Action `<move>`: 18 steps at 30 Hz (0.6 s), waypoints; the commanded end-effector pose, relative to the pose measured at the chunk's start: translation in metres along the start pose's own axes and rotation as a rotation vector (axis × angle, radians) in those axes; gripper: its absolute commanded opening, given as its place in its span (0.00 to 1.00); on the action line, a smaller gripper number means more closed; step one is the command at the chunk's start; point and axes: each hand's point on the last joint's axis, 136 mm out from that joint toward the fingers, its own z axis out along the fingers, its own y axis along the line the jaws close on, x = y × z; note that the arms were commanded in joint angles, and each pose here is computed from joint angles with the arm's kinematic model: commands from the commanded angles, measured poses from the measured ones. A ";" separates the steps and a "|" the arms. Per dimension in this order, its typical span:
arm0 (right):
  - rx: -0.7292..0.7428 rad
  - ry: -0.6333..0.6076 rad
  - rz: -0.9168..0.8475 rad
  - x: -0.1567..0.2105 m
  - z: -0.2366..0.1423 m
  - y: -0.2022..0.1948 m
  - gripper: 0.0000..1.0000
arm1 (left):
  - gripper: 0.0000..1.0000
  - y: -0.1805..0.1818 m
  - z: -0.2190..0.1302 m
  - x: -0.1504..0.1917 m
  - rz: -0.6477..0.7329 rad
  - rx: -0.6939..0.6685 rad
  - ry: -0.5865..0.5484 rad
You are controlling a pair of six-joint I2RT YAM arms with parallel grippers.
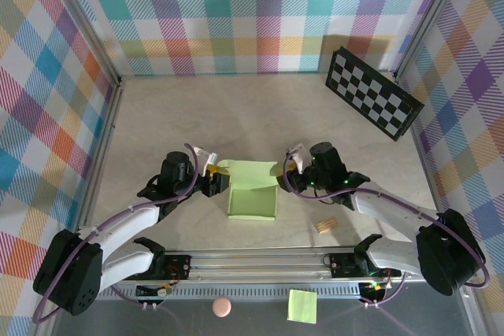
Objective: Fold the paper box
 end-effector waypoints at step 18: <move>-0.065 -0.002 -0.034 -0.018 -0.007 0.012 0.19 | 0.25 -0.015 -0.007 -0.024 0.080 0.071 -0.058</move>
